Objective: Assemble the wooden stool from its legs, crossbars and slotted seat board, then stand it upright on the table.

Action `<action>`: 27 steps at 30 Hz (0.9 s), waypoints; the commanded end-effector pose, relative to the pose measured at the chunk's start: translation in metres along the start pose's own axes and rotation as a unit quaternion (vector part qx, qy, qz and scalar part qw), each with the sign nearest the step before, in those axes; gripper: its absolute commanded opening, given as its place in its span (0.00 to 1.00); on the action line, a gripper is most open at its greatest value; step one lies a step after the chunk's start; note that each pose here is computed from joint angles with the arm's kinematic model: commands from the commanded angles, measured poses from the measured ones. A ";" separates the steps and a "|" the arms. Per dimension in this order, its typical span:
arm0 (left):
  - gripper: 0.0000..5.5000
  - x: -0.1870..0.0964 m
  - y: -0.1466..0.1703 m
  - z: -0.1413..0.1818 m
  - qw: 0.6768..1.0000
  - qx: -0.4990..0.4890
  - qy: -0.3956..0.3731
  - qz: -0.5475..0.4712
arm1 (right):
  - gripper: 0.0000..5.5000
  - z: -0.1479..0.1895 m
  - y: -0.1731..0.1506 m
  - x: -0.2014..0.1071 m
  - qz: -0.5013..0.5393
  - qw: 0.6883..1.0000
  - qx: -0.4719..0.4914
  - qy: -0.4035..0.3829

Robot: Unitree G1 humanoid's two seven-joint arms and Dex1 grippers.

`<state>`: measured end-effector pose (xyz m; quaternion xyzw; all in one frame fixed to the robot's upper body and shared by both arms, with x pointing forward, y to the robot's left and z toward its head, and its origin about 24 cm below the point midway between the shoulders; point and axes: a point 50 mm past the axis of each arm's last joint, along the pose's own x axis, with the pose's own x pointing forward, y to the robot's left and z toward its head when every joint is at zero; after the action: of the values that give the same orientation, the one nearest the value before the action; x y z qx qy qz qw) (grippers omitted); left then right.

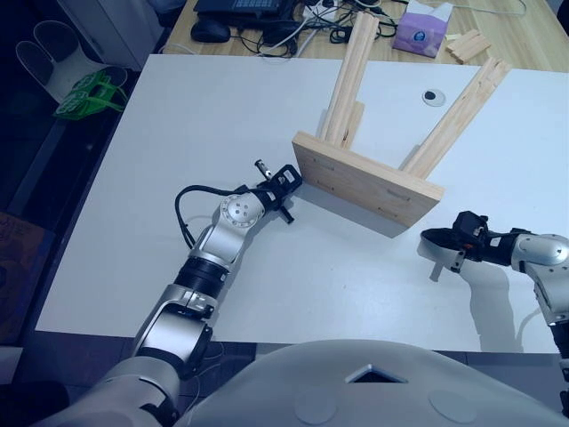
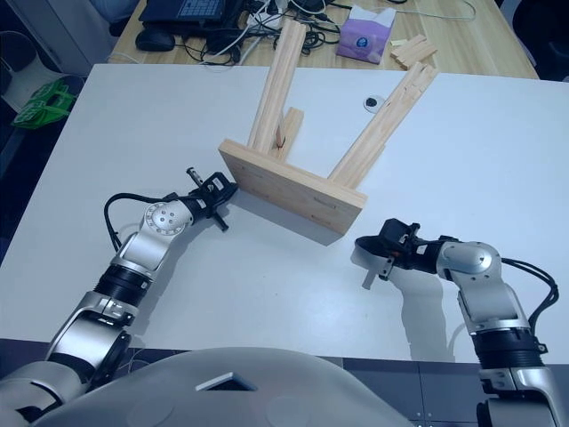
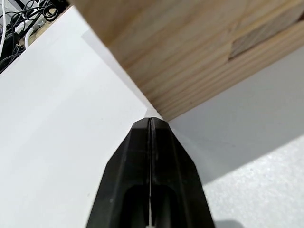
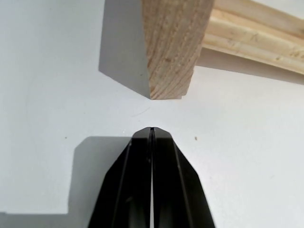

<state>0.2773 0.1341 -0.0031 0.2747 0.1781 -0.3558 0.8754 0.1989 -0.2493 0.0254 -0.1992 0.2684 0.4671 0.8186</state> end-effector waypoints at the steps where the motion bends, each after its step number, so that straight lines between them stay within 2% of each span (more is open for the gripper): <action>1: 0.00 -0.002 -0.036 -0.039 0.995 -0.029 0.077 -0.063 | 0.00 -0.001 -0.004 0.007 -0.014 1.000 0.001 0.004; 7: 0.00 -0.001 -0.038 -0.036 0.995 -0.028 0.069 -0.067 | 0.00 0.005 -0.005 0.016 -0.016 1.000 -0.006 -0.006; 12: 0.00 0.001 -0.046 -0.022 0.994 -0.052 0.013 -0.095 | 0.00 0.006 -0.002 0.019 -0.008 1.000 -0.003 -0.013; 20: 0.00 0.001 -0.051 -0.015 0.992 -0.056 -0.021 -0.109 | 0.00 0.004 -0.004 0.018 -0.013 1.000 0.006 -0.020; 27: 0.00 -0.004 -0.066 -0.001 0.982 -0.055 -0.080 -0.164 | 0.00 0.000 -0.007 0.013 -0.015 1.000 0.013 -0.024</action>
<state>0.2556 0.1273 -0.0062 0.1977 0.1388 -0.4140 0.8776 0.2107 -0.2593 0.0218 -0.2006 0.2649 0.4261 0.8415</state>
